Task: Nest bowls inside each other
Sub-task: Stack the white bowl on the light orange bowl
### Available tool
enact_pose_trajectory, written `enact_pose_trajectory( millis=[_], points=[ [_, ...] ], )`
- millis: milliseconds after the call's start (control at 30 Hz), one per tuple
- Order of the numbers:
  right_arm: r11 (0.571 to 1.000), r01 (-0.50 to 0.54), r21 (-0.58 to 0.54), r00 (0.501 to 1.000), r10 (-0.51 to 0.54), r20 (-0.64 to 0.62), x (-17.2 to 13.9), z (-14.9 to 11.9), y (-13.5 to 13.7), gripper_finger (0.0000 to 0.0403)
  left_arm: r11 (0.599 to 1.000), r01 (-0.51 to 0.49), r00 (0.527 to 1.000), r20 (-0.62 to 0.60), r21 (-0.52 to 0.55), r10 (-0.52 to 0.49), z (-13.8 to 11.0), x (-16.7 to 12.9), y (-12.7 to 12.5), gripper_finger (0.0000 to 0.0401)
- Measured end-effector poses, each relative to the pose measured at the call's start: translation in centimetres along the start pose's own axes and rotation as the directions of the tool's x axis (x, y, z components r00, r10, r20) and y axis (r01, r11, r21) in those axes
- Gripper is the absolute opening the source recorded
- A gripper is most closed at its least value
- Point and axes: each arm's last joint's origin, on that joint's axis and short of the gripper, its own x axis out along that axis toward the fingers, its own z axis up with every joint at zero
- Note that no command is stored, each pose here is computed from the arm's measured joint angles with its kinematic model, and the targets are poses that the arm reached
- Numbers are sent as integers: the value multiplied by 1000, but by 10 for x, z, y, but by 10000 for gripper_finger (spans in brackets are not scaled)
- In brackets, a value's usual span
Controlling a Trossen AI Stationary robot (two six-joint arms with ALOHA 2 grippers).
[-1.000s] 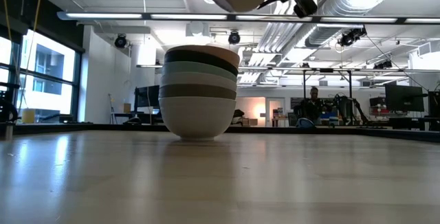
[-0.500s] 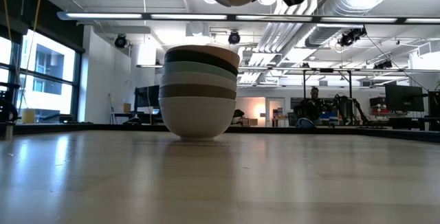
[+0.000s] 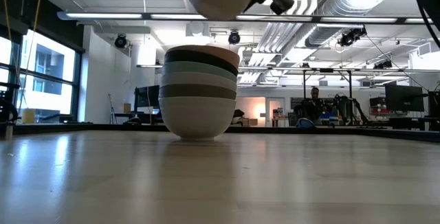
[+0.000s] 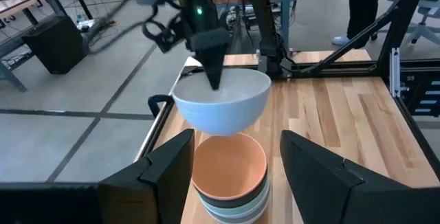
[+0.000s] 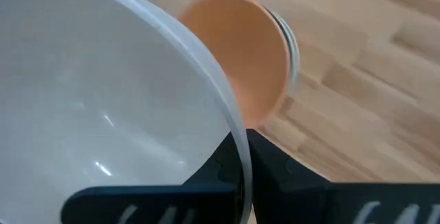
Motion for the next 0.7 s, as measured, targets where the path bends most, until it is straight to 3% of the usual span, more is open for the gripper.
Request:
enact_pose_trajectory(
  millis=[100, 400, 700],
  points=[
    [999, 51, 18, 998, -50, -28, 7, -1, -5, 0, 1000, 0, 1000, 0, -1, 0, 0, 0, 0, 207],
    [992, 108, 65, 993, -111, 38, 7, 1, -7, 0, 1000, 0, 1000, 0, -1, 0, 0, 0, 0, 207],
    [993, 102, 66, 994, -104, 25, 34, 13, -3, 0, 1000, 0, 1000, 0, -1, 0, 0, 0, 0, 207]
  ],
)
